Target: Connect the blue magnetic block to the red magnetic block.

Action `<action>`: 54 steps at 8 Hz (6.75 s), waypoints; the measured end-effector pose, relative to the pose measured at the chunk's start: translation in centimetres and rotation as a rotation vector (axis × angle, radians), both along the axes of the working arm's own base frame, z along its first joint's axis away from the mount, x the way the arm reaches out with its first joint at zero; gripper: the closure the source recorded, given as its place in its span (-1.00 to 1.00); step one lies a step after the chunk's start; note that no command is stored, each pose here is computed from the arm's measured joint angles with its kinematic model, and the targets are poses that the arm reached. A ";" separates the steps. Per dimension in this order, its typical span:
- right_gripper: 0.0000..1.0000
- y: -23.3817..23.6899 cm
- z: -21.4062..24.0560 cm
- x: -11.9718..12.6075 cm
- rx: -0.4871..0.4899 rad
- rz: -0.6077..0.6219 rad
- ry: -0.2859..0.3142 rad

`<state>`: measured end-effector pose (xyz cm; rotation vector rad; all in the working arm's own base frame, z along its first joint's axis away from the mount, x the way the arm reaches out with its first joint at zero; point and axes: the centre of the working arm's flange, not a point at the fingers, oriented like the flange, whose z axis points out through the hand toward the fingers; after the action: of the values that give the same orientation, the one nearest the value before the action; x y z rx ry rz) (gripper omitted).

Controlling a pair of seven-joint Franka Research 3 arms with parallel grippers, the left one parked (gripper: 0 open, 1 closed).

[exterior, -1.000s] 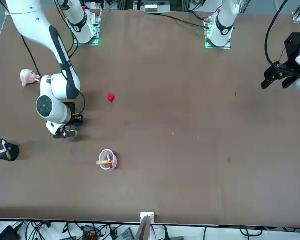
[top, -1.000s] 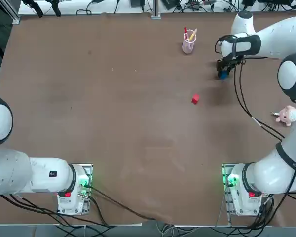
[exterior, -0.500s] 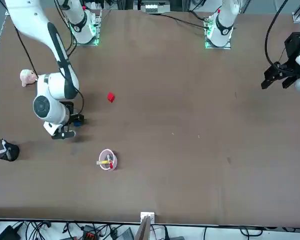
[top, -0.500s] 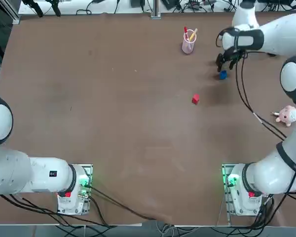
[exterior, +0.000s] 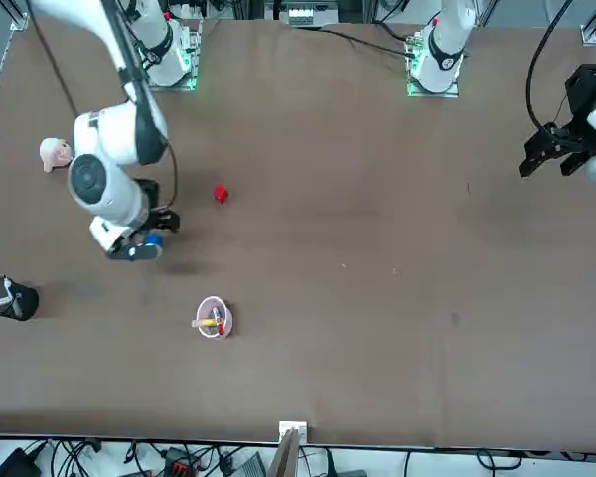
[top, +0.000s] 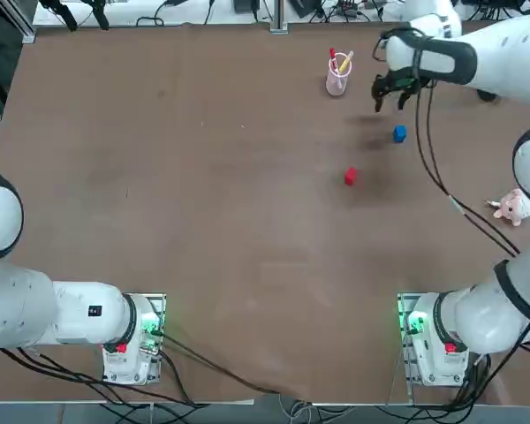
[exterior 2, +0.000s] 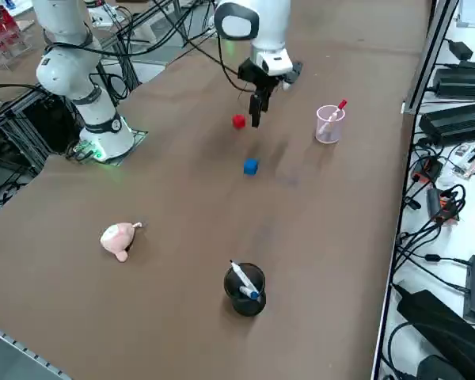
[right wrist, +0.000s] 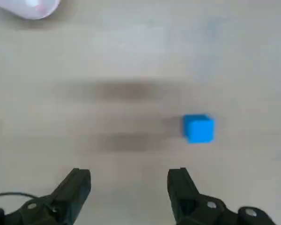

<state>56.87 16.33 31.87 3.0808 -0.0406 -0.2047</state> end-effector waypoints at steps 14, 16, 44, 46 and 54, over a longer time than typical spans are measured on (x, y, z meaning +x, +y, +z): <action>-1.00 9.4 -12.3 -14.2 -0.057 -0.461 -0.063; -0.96 9.2 -12.5 -14.5 -0.061 -0.463 -0.060; 0.04 -6.6 -11.6 -0.2 -0.065 -1.474 -0.156; 0.04 -7.1 -11.7 -0.2 -0.072 -1.475 -0.151; 0.04 -8.1 -11.9 -0.2 -0.083 -1.490 -0.140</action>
<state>56.70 8.22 19.99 2.2585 -2.1499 -0.0085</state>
